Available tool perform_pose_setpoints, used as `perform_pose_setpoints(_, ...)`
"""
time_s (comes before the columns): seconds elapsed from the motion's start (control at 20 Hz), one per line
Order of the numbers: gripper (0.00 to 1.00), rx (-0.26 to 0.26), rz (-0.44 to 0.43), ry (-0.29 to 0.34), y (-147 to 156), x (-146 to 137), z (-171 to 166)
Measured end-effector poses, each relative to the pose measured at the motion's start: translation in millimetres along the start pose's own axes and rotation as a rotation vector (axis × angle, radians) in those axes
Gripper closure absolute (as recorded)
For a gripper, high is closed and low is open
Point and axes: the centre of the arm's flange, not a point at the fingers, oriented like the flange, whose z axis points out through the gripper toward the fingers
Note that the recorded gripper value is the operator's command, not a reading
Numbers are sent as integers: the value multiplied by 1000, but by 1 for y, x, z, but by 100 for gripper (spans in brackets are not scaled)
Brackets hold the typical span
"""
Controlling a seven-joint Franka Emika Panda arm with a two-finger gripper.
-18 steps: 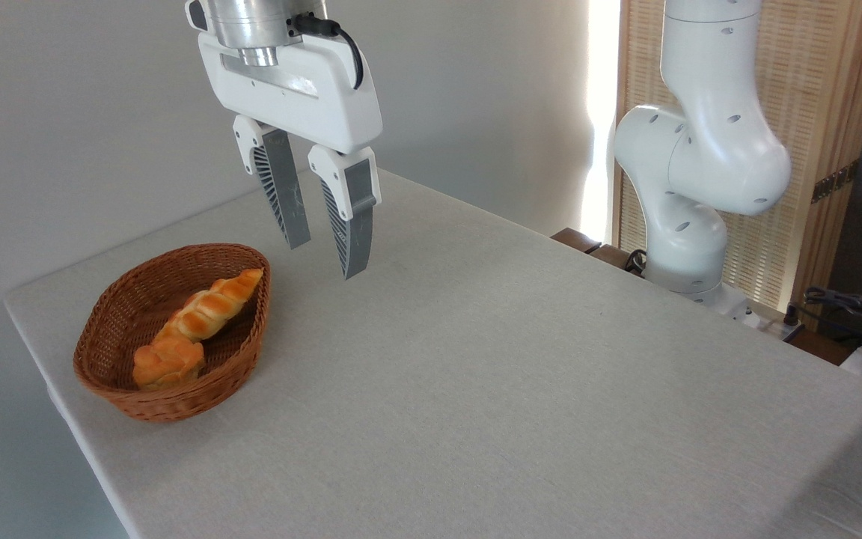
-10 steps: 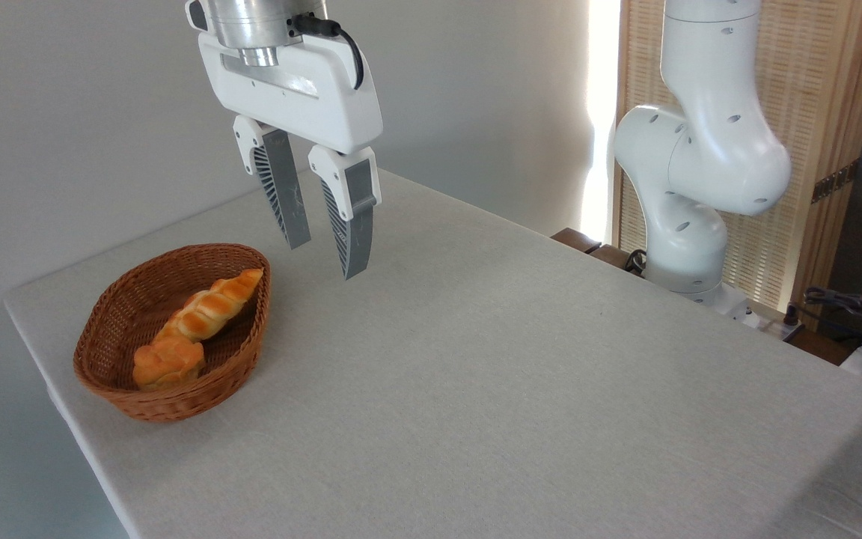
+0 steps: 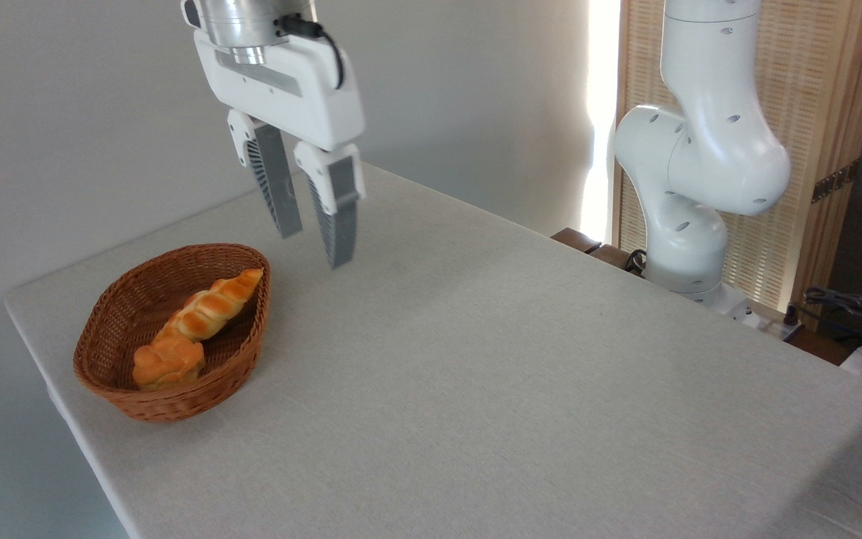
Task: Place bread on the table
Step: 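Move the open gripper down toward the braided bread roll in the basket, then lower the gripper onto the braided roll and close the fingers on it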
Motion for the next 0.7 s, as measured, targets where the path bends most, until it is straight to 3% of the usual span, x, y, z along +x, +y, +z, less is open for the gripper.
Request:
perform_pose_setpoints(0.25, 0, -78, 16, 71, 48, 45, 19)
perform_pose_setpoints(0.55, 0, -75, -131, 212, 100, 114, 77)
perform_pose_setpoints(0.7, 0, -80, -149, 253, 125, 139, 115)
